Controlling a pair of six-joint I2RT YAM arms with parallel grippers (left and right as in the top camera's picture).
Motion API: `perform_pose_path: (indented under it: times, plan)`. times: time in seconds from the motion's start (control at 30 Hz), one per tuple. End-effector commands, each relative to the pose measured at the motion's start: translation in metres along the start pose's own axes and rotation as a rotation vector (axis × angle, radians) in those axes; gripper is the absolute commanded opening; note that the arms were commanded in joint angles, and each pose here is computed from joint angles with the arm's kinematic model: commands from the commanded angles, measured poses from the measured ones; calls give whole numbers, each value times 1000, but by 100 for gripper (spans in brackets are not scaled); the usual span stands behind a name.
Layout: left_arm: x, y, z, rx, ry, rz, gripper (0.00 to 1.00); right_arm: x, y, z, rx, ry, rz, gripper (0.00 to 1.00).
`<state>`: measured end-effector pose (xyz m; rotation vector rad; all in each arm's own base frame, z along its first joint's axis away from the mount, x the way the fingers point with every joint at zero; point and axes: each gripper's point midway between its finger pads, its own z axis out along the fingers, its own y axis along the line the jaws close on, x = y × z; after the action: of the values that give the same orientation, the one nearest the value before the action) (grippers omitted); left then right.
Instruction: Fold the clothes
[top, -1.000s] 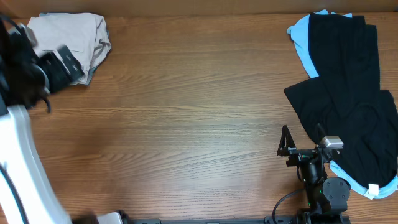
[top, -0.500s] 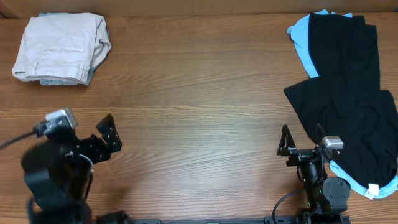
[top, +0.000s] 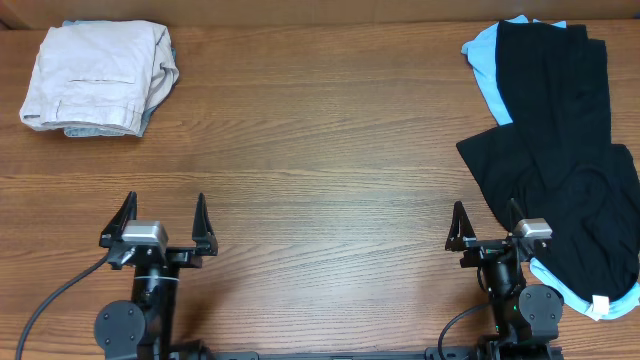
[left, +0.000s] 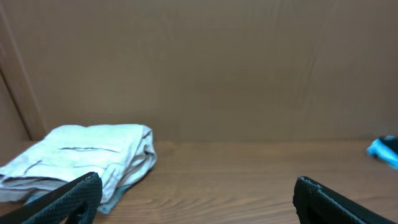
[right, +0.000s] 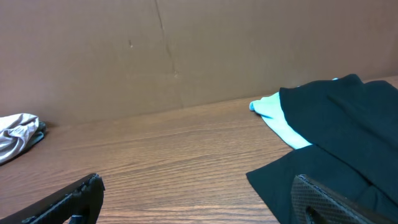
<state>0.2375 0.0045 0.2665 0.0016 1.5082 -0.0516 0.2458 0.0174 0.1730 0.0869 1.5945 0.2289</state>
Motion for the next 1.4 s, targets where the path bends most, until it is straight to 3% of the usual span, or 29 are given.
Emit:
perform_pose_path:
  times: [0.0,0.43,0.63,1.37]
  plan:
    - [17,10,-1,-55,6,87,100,2,-1,0,3,-5,0,100]
    - [70,9,2,-49,6,84,100,1,-1,0,3,-5,0,100]
    - [108,7,1,-27,129,33,100,1,-1,0,3,-5,0,100]
    - [108,8,1,-31,127,34,100,1,-1,0,3,-5,0,100]
